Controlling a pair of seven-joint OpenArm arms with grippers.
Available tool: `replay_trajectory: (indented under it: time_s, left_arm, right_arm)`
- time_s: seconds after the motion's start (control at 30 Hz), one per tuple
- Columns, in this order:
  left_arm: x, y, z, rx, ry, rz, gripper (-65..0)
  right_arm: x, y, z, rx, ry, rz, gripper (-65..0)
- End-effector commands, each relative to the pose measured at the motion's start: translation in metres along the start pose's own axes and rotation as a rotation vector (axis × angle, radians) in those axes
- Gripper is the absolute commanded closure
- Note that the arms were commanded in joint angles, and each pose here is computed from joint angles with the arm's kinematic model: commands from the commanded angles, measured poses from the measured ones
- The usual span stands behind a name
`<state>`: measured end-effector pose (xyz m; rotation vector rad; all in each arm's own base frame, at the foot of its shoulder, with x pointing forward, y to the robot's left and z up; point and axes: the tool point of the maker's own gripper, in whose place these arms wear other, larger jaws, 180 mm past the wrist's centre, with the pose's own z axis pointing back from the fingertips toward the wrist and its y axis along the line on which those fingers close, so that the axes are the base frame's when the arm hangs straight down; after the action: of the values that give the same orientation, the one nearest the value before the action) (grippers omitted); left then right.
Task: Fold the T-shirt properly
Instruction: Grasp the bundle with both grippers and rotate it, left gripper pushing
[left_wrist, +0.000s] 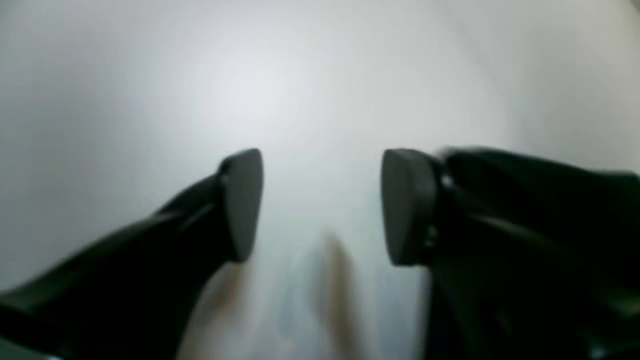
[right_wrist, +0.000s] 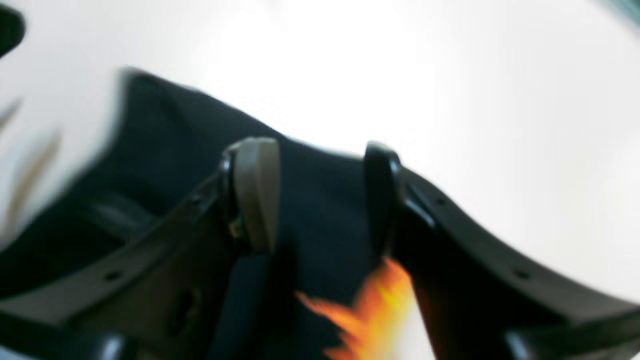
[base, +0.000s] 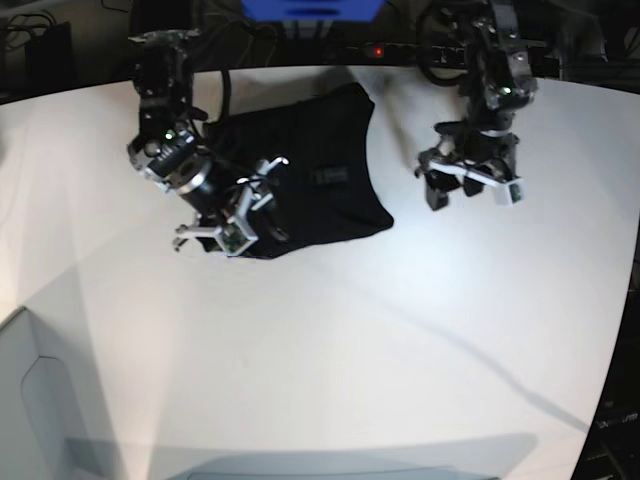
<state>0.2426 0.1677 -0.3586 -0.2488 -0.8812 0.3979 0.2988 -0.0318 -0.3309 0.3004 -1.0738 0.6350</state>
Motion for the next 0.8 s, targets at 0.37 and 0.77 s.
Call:
replay_trajectory:
  time_s: [0.37,0.77]
  left_arm:
    - [-0.089,-0.085,-0.015,-0.229,0.233,0.024,-45.5]
    - [-0.108,-0.079,-0.043,-0.210,0.304,0.027,-11.2]
  right_arm:
    - [-0.007,-0.044,0.022,-0.100,0.001,0.023,-34.1]
    - [-0.012,-0.083,0.042,-0.210,0.012,0.015,-34.1]
